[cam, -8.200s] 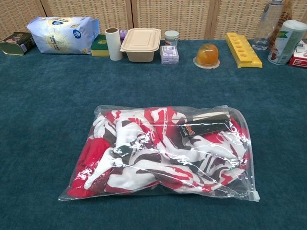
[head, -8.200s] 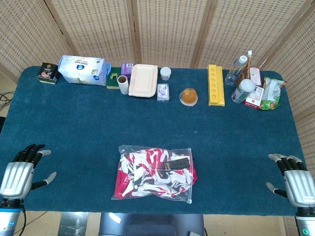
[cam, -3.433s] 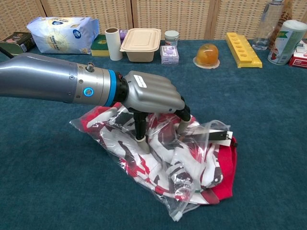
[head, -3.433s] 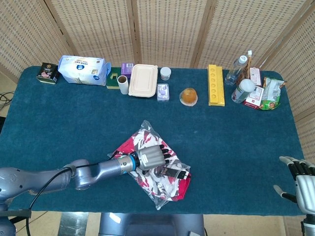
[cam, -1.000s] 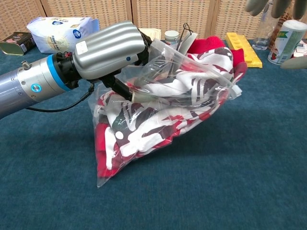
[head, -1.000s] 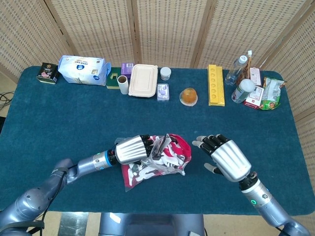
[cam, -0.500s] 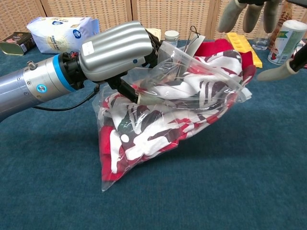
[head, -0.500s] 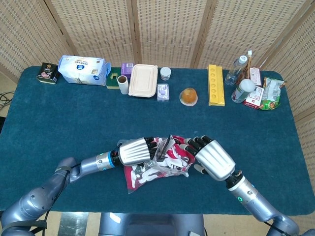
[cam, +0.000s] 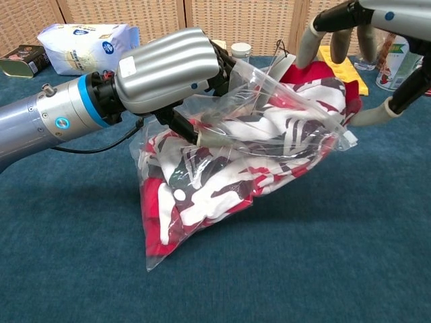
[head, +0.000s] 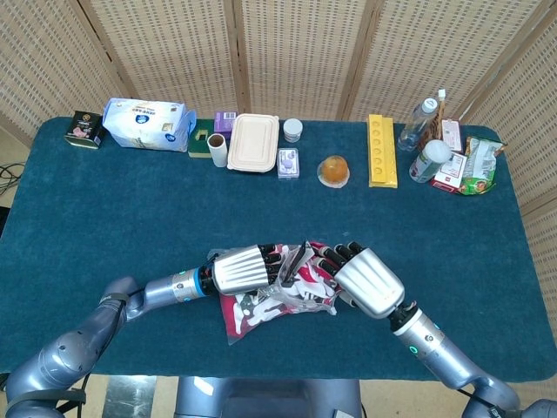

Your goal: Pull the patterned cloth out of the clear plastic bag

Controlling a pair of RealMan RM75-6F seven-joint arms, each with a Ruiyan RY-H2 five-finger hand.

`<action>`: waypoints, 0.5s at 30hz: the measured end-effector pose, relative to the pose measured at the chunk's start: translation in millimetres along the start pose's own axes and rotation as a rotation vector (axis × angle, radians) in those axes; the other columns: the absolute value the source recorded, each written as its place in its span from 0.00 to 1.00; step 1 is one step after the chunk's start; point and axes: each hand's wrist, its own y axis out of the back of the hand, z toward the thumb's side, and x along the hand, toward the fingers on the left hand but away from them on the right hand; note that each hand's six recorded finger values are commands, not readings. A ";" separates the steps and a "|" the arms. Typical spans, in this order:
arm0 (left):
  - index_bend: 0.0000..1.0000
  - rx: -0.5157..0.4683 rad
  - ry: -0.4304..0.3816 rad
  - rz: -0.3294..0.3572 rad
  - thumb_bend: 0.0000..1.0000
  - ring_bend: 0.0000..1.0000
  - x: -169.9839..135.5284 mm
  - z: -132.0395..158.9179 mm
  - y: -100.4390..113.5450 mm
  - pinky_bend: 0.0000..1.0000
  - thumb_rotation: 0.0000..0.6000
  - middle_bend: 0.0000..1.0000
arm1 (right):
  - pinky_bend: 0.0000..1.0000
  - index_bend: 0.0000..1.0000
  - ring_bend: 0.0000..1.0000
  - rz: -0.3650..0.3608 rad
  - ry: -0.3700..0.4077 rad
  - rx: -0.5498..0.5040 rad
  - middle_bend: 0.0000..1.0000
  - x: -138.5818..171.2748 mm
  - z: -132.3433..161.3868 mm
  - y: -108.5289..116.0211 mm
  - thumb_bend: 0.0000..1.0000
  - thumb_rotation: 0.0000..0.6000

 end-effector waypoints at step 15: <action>0.80 0.019 -0.030 0.000 0.30 0.62 6.2 3.0 0.9 0.58 1.00 0.67 | 0.54 0.34 0.44 0.050 -0.013 -0.004 0.34 -4.1 0.6 -9.8 0.36 1.00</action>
